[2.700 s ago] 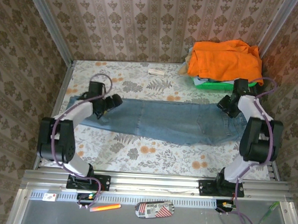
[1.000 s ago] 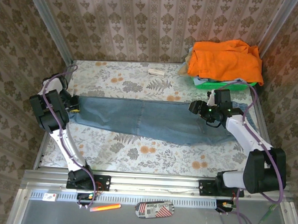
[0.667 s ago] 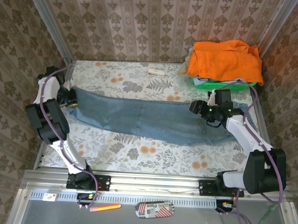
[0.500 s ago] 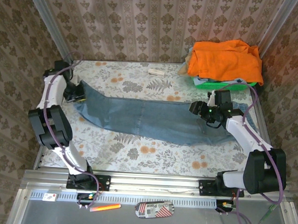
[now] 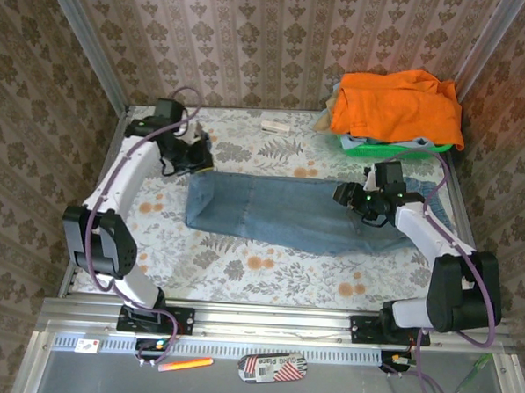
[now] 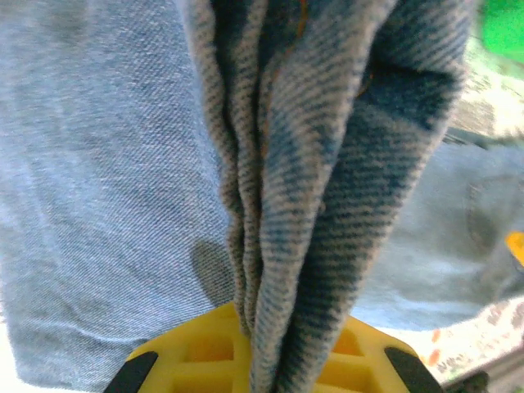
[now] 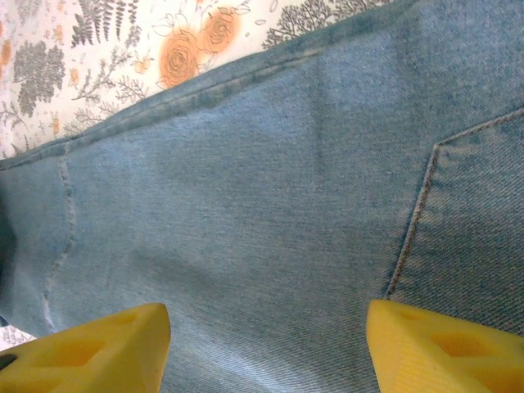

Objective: Fold and stack the trousers

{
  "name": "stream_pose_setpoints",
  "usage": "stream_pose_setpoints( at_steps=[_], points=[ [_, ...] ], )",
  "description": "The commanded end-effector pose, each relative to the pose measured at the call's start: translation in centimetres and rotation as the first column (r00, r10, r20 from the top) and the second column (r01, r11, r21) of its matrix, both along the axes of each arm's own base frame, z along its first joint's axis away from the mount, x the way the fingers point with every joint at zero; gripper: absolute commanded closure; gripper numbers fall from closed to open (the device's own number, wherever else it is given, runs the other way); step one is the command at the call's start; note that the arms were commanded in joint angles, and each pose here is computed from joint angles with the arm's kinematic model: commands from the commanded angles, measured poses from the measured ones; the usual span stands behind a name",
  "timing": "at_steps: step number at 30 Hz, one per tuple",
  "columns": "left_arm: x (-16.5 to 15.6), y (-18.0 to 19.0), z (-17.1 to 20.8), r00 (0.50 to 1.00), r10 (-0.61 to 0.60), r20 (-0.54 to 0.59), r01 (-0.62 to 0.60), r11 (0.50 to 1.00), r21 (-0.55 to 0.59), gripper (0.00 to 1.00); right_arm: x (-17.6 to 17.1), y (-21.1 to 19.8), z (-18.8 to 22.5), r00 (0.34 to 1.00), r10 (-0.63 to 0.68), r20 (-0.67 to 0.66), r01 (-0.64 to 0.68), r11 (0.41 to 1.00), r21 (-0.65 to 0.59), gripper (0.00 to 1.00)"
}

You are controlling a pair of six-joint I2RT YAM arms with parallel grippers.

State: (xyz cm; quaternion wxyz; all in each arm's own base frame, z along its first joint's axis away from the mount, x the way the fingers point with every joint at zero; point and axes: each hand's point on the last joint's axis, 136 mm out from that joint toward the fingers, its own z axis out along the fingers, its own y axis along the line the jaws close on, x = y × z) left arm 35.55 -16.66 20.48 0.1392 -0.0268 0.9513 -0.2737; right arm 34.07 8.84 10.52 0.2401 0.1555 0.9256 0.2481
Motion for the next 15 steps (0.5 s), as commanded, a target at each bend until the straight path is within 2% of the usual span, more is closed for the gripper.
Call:
stream_pose_setpoints(
  at_steps=[1, 8, 15],
  points=[
    [-0.6, -4.9, 1.4, 1.000, -0.023, 0.008, 0.024, 0.993, -0.115, 1.00, 0.0, -0.8, -1.0, 0.999, -0.033, -0.015, 0.032, 0.999, -0.033, 0.33],
    [-2.3, -14.7, 1.1, 0.988, -0.155, 0.013, 0.155, 0.970, -0.189, 1.00, 0.1, -1.2, -1.2, 0.999, -0.042, -0.014, 0.041, 0.998, -0.054, 0.33],
    [-4.5, -19.6, -1.4, 0.974, -0.224, -0.041, 0.212, 0.959, -0.190, 1.00, 0.0, -1.2, -1.2, 0.999, -0.040, -0.014, 0.039, 0.998, -0.057, 0.33]
  ],
)
